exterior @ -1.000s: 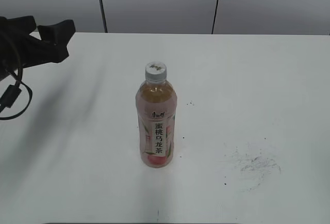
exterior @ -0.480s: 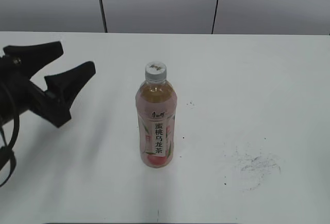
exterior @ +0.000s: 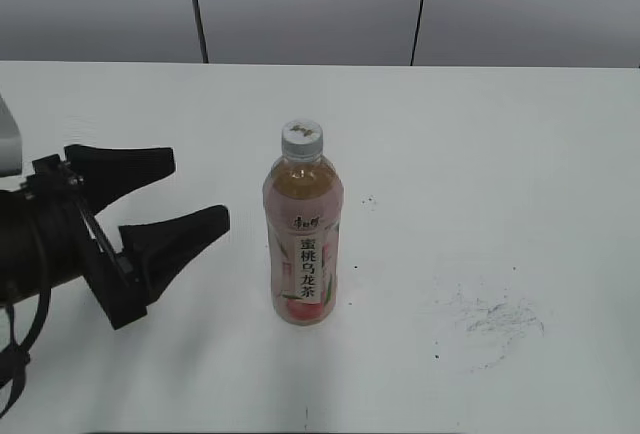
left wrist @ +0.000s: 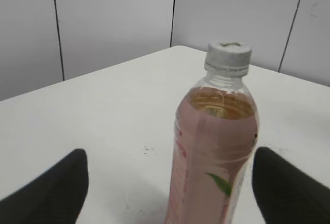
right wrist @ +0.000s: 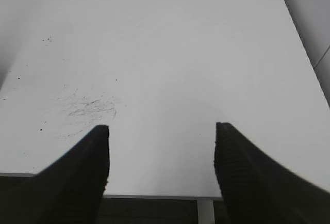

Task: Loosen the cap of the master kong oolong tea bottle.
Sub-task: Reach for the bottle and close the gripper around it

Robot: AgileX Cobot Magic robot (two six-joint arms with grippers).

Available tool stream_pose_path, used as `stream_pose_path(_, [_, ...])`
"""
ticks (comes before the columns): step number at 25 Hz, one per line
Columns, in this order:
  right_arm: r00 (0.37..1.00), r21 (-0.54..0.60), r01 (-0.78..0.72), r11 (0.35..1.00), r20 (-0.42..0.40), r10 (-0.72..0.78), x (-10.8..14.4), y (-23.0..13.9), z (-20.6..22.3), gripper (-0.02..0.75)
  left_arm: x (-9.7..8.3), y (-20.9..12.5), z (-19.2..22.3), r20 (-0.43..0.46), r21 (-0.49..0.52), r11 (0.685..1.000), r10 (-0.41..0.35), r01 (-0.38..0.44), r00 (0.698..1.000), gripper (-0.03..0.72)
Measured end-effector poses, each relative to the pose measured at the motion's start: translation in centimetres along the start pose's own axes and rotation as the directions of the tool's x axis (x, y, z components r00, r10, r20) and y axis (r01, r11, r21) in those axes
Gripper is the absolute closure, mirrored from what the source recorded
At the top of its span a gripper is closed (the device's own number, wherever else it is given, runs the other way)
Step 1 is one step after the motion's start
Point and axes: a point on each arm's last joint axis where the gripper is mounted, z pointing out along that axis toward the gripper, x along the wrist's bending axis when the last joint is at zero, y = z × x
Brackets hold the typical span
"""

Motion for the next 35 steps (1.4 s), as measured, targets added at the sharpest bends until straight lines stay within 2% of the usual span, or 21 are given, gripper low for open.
stream_pose_path(9, [1.0, 0.0, 0.0, 1.0, 0.0, 0.0, 0.0, 0.0, 0.0, 0.255, 0.8, -0.3, 2.7, 0.137, 0.035, 0.999, -0.042, 0.037, 0.99, 0.104])
stream_pose_path(15, [1.0, 0.0, 0.0, 1.0, 0.0, 0.0, 0.0, 0.0, 0.0, 0.255, -0.2, -0.4, 5.4, 0.221, 0.035, 0.999, -0.04, 0.033, 0.974, 0.104])
stream_pose_path(27, [1.0, 0.0, 0.0, 1.0, 0.0, 0.0, 0.0, 0.0, 0.0, 0.255, -0.7, -1.6, 10.3, 0.285, 0.033, 0.999, -0.048, 0.04, 0.957, 0.104])
stream_pose_path(35, [1.0, 0.0, 0.0, 1.0, 0.0, 0.0, 0.0, 0.0, 0.0, 0.255, -0.6, -1.7, 11.2, 0.292, 0.026, 0.999, -0.045, 0.039, 0.956, 0.122])
